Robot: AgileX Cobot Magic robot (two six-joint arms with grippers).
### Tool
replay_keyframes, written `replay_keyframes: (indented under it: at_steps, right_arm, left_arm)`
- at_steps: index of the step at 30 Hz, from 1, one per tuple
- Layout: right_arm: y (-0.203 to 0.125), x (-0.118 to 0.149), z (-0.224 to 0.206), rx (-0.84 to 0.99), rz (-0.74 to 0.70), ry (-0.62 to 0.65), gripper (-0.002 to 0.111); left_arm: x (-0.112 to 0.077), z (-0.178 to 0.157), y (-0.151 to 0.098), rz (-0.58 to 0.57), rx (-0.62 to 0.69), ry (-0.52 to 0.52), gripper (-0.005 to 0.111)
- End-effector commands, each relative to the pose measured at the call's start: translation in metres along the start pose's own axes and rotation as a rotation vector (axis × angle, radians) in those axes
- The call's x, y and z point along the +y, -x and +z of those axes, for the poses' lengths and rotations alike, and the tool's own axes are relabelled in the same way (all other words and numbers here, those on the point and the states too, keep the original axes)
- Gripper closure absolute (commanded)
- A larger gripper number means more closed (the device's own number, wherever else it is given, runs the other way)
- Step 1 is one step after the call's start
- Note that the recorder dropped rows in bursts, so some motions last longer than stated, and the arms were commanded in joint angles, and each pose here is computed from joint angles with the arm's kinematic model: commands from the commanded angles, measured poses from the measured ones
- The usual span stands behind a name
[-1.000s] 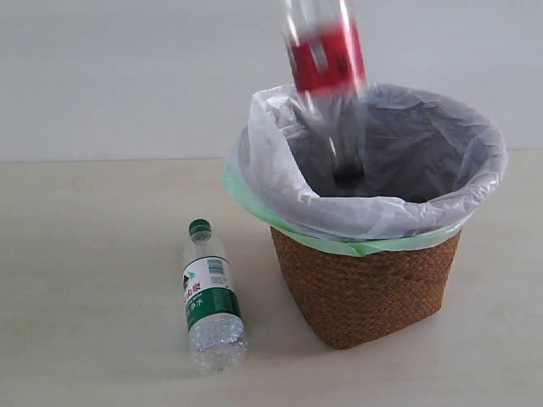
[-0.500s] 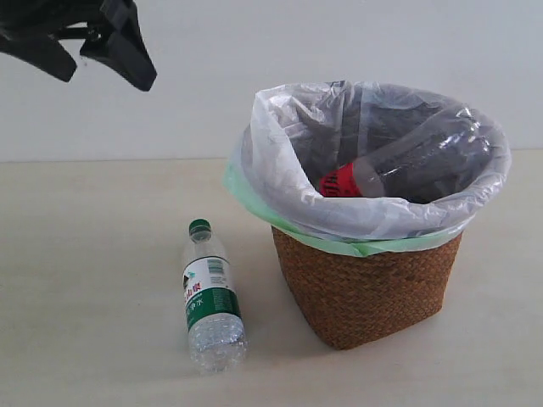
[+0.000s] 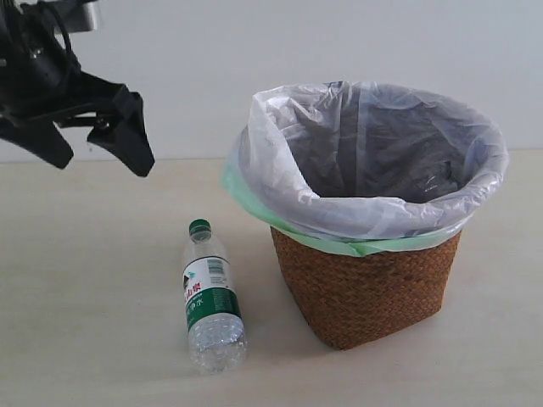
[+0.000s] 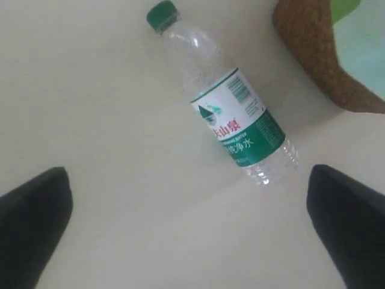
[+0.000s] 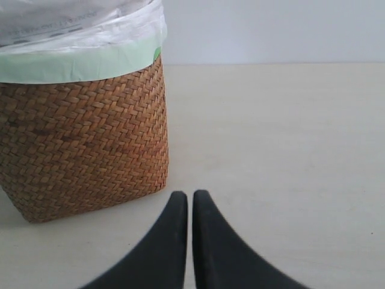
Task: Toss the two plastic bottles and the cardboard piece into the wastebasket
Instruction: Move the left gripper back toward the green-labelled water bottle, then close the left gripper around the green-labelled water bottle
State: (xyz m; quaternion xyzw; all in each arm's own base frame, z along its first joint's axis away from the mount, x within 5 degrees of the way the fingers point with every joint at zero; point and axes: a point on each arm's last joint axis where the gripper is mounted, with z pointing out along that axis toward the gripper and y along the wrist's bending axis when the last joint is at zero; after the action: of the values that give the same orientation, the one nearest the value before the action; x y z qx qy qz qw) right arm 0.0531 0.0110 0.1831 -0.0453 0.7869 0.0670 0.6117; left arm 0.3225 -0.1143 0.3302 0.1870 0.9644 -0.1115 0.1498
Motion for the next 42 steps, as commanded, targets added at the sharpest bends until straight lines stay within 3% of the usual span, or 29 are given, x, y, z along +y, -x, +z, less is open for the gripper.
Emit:
replay_keyframes:
  at_steps: [1, 4, 14, 19, 27, 36, 42]
  right_arm:
    - [0.001, 0.000, 0.000, -0.012, -0.008, -0.007, 0.108]
    - [0.001, 0.000, 0.000, -0.012, -0.008, -0.007, 0.108]
    - [0.001, 0.000, 0.000, -0.012, -0.008, -0.007, 0.108]
    - [0.001, 0.000, 0.000, -0.012, -0.008, -0.007, 0.108]
    - [0.001, 0.000, 0.000, -0.012, -0.008, -0.007, 0.108]
    - [0.001, 0.000, 0.000, -0.012, -0.008, -0.007, 0.108]
    - [0.001, 0.000, 0.000, -0.012, -0.008, -0.007, 0.108]
  left_arm:
    - [0.005, 0.012, -0.014, -0.074, 0.021, 0.007, -0.001]
    - [0.008, 0.017, -0.023, -0.137, 0.016, 0.011, -0.001]
    - [0.005, 0.032, -0.060, -0.154, 0.061, -0.025, -0.001]
    - [0.006, 0.040, -0.051, -0.205, -0.033, -0.045, -0.001]
    - [0.003, 0.045, -0.046, -0.229, -0.054, -0.090, -0.001]
    - [0.006, 0.106, -0.041, -0.348, 0.029, -0.156, -0.001]
    - [-0.006, 0.137, -0.039, -0.384, 0.090, -0.283, -0.001]
